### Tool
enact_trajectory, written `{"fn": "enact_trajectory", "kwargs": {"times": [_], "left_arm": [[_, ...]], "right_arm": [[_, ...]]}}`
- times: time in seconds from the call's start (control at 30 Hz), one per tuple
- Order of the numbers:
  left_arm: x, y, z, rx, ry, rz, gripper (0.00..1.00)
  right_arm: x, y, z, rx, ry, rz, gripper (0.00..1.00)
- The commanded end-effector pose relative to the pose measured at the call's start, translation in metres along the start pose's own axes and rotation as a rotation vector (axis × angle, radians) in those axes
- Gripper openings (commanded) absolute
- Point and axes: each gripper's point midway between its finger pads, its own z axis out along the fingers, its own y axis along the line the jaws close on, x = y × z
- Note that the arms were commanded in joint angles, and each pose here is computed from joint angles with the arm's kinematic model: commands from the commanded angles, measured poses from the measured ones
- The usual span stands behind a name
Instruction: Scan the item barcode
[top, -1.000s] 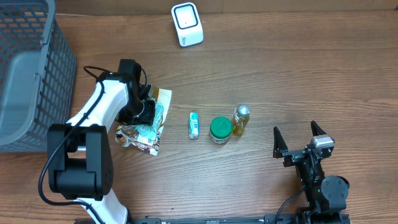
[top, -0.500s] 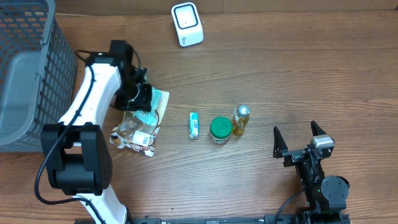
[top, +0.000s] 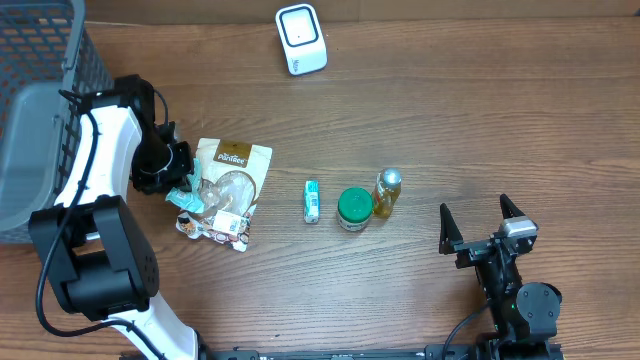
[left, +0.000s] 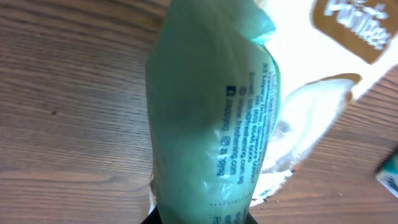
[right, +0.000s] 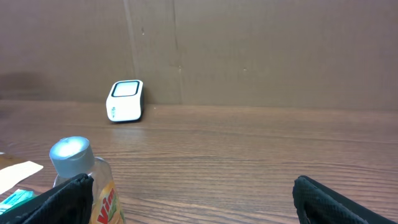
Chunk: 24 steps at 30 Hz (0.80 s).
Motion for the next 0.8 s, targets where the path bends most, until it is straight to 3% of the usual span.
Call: {"fn": "enact_trajectory", "kwargs": {"times": [0.0, 0.5, 0.77], "left_arm": [[0.007, 0.010, 0.013, -0.060, 0.030, -0.049, 0.04], [0.039, -0.047, 0.040, 0.063, 0.126, 0.031, 0.05], [0.023, -0.044, 0.028, 0.004, 0.067, 0.022, 0.05]], "right_arm": [[0.002, -0.001, 0.000, 0.003, -0.002, -0.005, 1.00], [0.002, -0.001, 0.000, 0.003, -0.002, -0.005, 1.00], [0.002, -0.001, 0.000, 0.003, -0.002, -0.005, 1.00]]}}
